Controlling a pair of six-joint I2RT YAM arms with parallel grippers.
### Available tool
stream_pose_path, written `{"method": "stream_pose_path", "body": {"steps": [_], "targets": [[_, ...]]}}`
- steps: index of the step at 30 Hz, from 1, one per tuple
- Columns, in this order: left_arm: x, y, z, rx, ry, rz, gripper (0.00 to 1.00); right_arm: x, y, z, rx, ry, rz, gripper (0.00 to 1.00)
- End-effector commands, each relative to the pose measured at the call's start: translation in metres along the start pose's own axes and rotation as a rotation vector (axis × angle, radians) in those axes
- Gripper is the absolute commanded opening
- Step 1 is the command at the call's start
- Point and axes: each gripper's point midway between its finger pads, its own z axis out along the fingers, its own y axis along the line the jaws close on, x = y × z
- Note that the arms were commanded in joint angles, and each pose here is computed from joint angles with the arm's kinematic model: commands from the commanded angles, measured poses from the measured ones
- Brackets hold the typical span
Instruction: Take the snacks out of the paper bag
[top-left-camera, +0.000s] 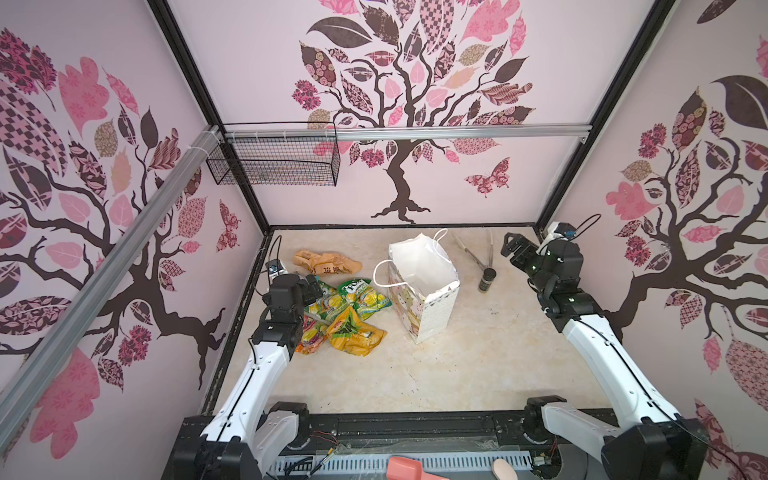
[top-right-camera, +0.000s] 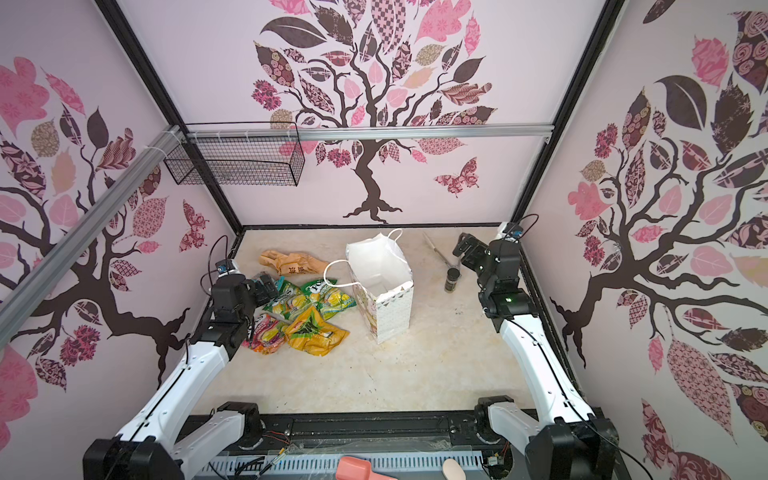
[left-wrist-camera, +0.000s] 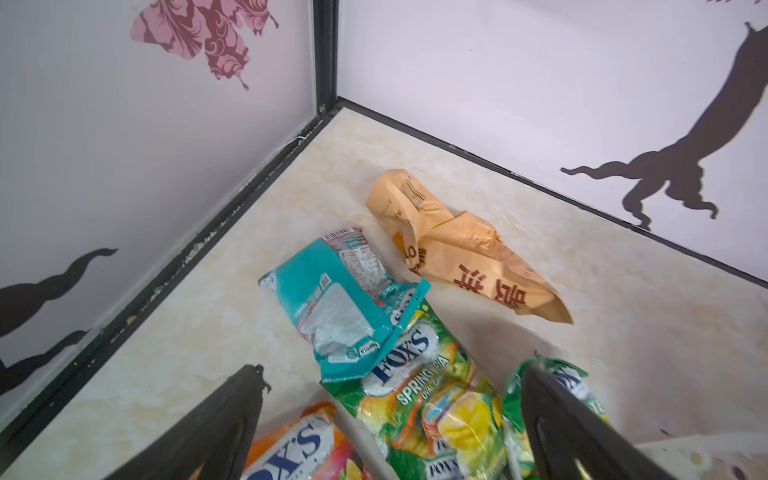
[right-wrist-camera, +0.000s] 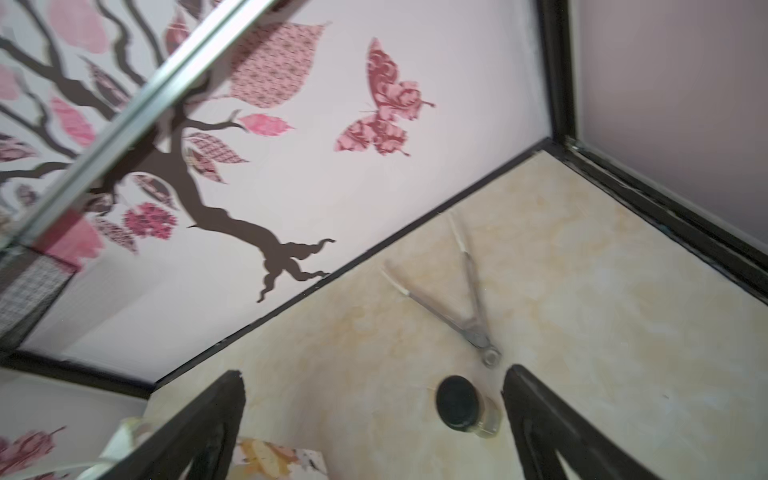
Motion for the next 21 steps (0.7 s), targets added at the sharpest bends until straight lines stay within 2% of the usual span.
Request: {"method": "stream_pose_path", "body": {"steps": [1, 4, 7, 10, 14, 17, 21], "targets": [[-0.008, 0.017, 0.014, -0.038, -0.104, 0.034, 0.98, 0.003, -0.033, 0.008, 0.13, -0.07, 0.008, 1.0], [0.006, 0.032, 0.033, -0.028, -0.059, -0.019, 0.98, 0.023, -0.068, 0.012, 0.228, -0.108, -0.056, 1.0], [0.021, 0.039, 0.043, -0.053, -0.008, 0.016, 0.98, 0.043, -0.093, 0.015, 0.275, -0.145, -0.122, 1.0], [0.028, 0.04, 0.051, -0.05, -0.034, 0.006, 0.99, 0.059, -0.117, 0.017, 0.327, -0.18, -0.175, 1.0], [0.036, 0.033, 0.057, 0.01, -0.076, -0.007, 0.99, 0.079, -0.134, 0.022, 0.343, -0.195, -0.255, 1.0], [0.047, 0.036, 0.064, 0.004, -0.088, -0.018, 0.98, 0.095, -0.135, 0.03, 0.299, -0.178, -0.291, 1.0], [0.051, 0.021, 0.073, 0.066, -0.098, 0.081, 0.99, 0.107, -0.134, 0.034, 0.258, -0.168, -0.316, 1.0]]}}
